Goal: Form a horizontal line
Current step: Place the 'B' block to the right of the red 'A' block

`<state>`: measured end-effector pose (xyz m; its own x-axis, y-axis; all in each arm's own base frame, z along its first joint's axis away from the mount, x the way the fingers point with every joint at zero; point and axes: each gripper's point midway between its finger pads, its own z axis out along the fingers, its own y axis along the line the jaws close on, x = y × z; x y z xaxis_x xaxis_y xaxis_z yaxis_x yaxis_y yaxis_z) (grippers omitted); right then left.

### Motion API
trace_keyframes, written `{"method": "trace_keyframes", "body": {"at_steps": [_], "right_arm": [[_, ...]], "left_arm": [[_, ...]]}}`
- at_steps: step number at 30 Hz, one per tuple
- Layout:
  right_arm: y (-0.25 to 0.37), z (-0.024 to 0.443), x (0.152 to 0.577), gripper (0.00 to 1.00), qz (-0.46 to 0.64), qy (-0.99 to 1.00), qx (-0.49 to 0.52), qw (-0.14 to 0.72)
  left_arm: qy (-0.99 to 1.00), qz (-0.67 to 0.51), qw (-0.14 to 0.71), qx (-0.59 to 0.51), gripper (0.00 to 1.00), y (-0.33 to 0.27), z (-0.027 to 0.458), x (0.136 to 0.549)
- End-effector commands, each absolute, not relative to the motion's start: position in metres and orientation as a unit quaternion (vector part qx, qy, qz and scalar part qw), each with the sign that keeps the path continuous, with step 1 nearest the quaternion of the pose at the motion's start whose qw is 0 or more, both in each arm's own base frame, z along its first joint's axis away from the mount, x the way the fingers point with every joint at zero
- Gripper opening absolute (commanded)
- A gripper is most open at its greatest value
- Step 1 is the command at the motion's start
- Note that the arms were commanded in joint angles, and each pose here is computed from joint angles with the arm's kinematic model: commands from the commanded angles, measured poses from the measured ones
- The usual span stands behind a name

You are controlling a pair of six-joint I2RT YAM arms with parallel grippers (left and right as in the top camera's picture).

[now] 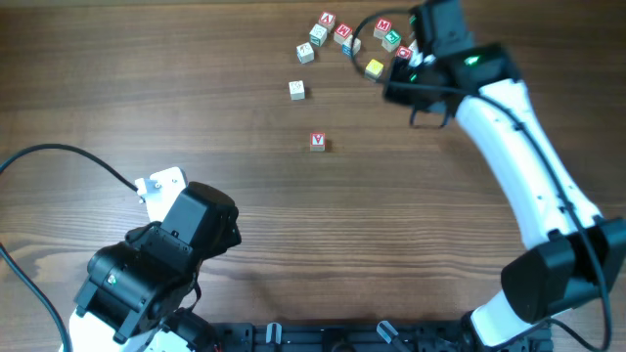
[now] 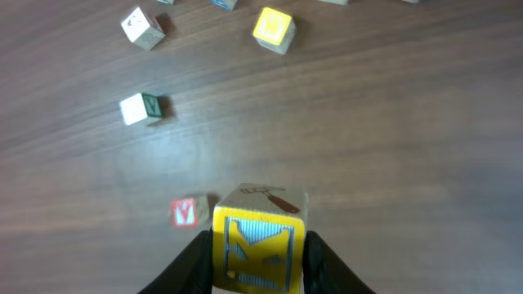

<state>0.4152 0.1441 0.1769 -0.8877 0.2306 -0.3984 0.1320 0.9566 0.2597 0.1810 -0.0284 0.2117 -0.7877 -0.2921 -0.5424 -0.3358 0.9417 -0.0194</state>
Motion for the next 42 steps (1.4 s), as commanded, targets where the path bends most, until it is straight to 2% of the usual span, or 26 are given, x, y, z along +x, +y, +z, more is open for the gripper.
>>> {"method": "trace_keyframes", "body": {"at_steps": [1,5,8,10,17,19,22,26,29,33,39,42], "right_arm": [[0.151,0.123,0.404,0.33,0.101,0.973,0.07,0.196],[0.173,0.087,0.4,0.33,0.12,0.967,0.044,0.218],[0.19,0.074,0.391,0.37,0.127,0.965,0.009,0.227],[0.206,0.073,0.389,0.38,0.133,0.96,-0.029,0.243],[0.215,0.079,0.396,0.39,0.129,0.953,-0.035,0.271],[0.214,0.079,0.396,0.44,0.129,0.953,-0.035,0.271],[0.214,0.079,0.396,0.64,0.132,0.954,-0.023,0.269],[0.216,0.082,0.398,0.83,0.143,0.952,0.006,0.269],[0.219,0.096,0.404,0.91,0.155,0.947,0.014,0.28],[0.221,0.137,0.408,0.99,0.168,0.938,0.014,0.304],[0.199,0.206,0.419,0.99,0.141,0.936,-0.02,0.321],[0.167,0.225,0.444,1.0,0.111,0.926,0.003,0.361]], "left_arm": [[0.941,0.043,0.285,-0.178,1.0,-0.025,0.212,0.182],[0.941,0.043,0.285,-0.178,1.0,-0.025,0.212,0.182],[0.941,0.043,0.285,-0.178,1.0,-0.025,0.212,0.182],[0.941,0.043,0.285,-0.178,1.0,-0.025,0.212,0.182],[0.941,0.043,0.285,-0.178,1.0,-0.025,0.212,0.182],[0.941,0.043,0.285,-0.178,1.0,-0.025,0.212,0.182],[0.941,0.043,0.285,-0.178,1.0,-0.025,0.212,0.182],[0.941,0.043,0.285,-0.178,1.0,-0.025,0.212,0.182],[0.941,0.043,0.285,-0.178,1.0,-0.025,0.212,0.182],[0.941,0.043,0.285,-0.178,1.0,-0.025,0.212,0.182],[0.941,0.043,0.285,-0.178,1.0,-0.025,0.212,0.182],[0.941,0.043,0.285,-0.178,1.0,-0.025,0.212,0.182]]}}
